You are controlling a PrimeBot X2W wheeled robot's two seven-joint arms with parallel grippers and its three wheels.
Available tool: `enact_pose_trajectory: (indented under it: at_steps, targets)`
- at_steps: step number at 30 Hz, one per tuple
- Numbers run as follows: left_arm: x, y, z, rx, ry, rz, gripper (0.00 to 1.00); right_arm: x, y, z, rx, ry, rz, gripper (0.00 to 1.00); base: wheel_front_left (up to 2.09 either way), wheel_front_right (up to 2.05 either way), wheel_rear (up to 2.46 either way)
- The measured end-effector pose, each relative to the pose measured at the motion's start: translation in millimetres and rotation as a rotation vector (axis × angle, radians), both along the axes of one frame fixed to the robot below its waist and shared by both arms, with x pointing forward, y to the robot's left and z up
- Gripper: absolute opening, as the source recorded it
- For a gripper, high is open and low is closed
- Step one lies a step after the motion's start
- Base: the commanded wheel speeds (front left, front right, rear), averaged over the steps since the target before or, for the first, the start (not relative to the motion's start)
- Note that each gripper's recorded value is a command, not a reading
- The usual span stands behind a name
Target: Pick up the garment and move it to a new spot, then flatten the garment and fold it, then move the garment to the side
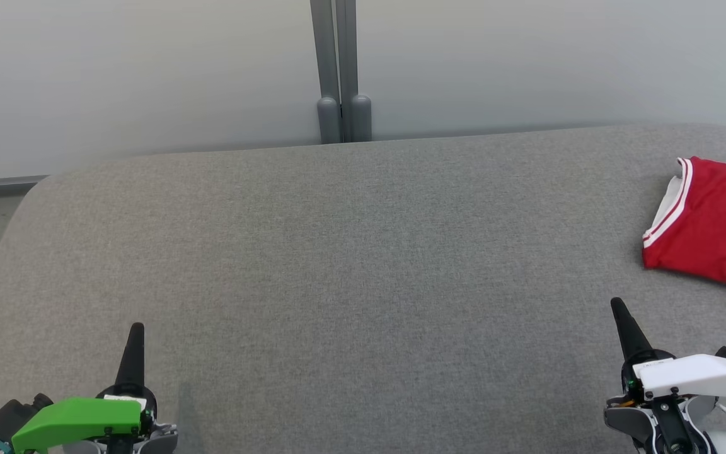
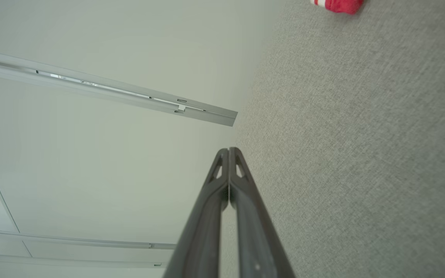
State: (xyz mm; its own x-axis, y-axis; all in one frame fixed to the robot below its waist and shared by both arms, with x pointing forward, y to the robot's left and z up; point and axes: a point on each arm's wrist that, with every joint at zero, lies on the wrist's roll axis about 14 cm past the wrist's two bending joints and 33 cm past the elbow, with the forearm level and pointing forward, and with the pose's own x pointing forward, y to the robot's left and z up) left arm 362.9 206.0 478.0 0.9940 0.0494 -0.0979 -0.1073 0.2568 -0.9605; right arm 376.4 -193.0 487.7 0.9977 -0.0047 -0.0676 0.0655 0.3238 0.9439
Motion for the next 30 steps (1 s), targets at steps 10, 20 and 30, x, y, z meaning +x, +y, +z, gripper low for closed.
enact_pose_trajectory:
  at_steps: [10,20,30]
  targets:
    - [6.8,-2.0,6.4,-0.074,-0.022,-0.008,0.00,4.0,-1.3,5.2,0.091,-0.016,-0.003,0.00,0.00,0.00,0.00]
    - [12.8,-4.0,12.3,-0.143,-0.044,-0.017,0.00,6.3,-2.6,8.3,0.177,-0.027,-0.004,0.00,0.00,0.00,0.00]
    - [18.0,-5.6,18.0,-0.206,-0.065,-0.025,0.00,8.3,-4.4,11.3,0.255,-0.039,-0.007,0.00,0.00,0.00,0.00]
